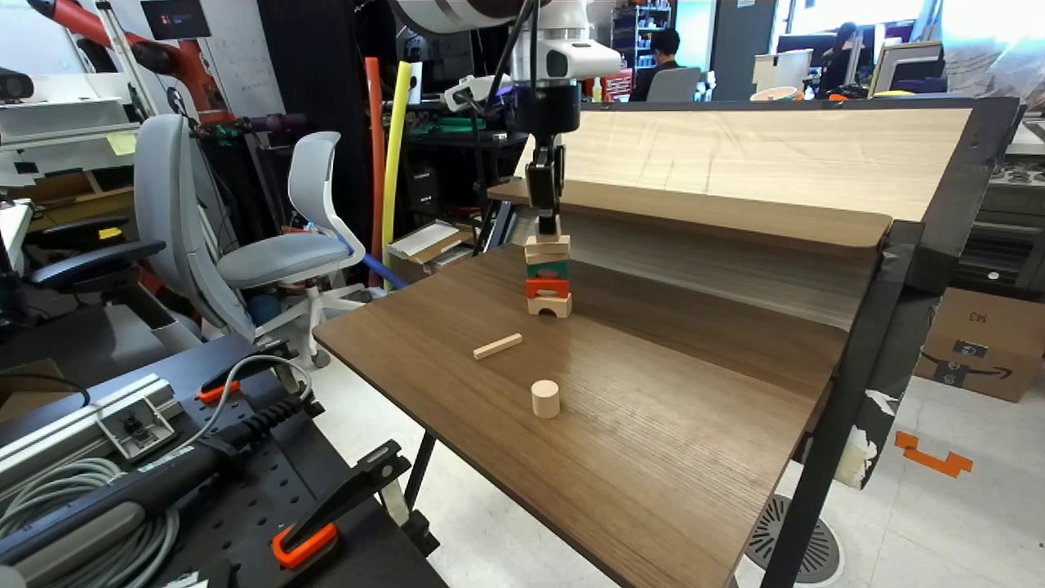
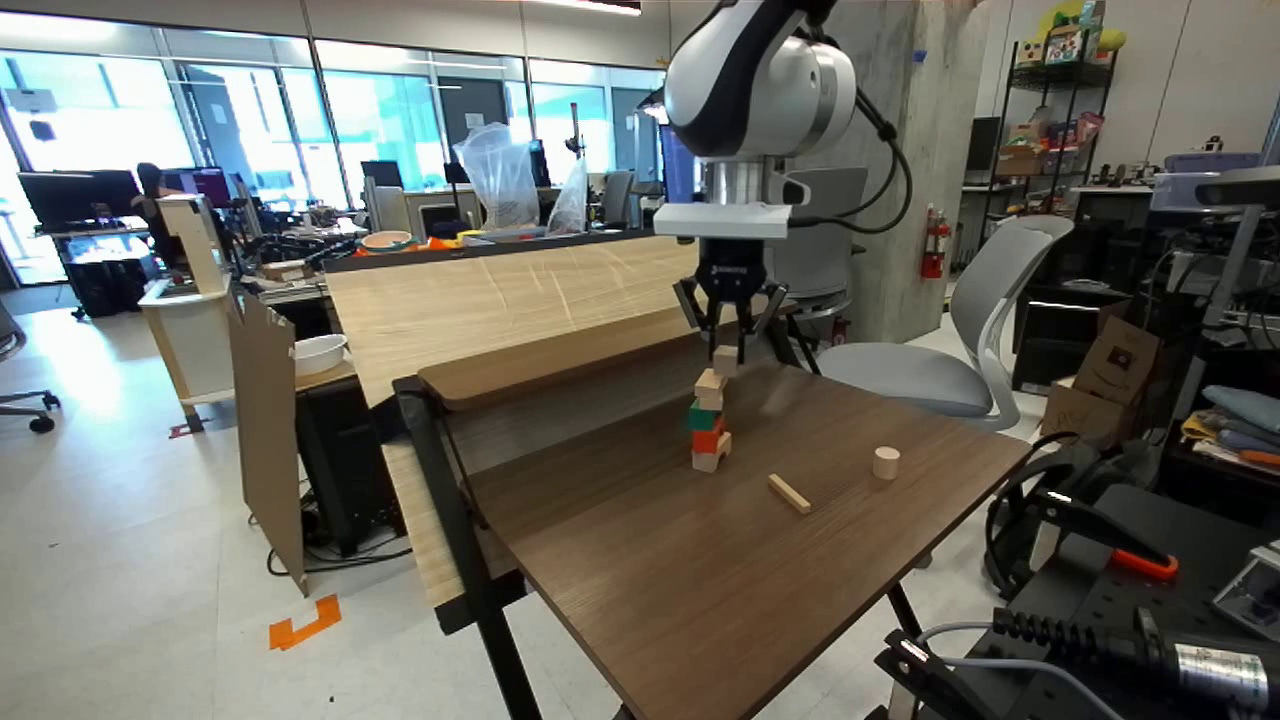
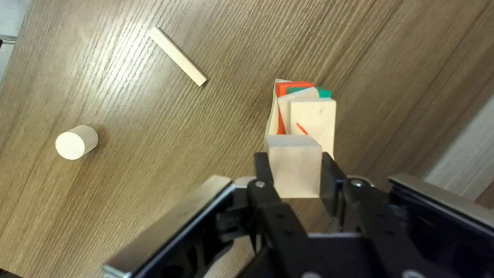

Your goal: Stack the block to the left on top of the other blocks.

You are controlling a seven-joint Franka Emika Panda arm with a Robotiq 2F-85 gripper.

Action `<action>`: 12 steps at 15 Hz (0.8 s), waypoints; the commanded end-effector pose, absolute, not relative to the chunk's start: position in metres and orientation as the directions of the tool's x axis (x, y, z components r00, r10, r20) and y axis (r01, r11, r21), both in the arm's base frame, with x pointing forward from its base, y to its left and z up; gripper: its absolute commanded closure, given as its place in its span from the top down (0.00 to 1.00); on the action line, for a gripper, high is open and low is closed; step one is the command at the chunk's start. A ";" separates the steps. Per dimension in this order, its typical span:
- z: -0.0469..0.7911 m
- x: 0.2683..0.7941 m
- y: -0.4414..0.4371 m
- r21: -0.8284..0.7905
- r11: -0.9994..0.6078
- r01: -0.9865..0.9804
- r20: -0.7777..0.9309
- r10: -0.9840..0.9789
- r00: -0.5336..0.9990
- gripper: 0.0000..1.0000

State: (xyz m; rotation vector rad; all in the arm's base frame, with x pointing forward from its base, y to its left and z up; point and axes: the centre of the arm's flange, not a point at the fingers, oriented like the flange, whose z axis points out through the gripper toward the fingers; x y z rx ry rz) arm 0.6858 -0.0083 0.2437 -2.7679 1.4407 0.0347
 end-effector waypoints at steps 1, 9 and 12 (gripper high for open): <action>0.240 0.693 -0.004 -0.009 -0.592 -0.806 -0.023 -0.806 0.592 0.08; 0.240 0.695 0.000 -0.014 -0.594 -0.804 -0.026 -0.804 0.594 0.08; 0.238 0.695 0.001 -0.013 -0.595 -0.804 -0.024 -0.803 0.595 0.08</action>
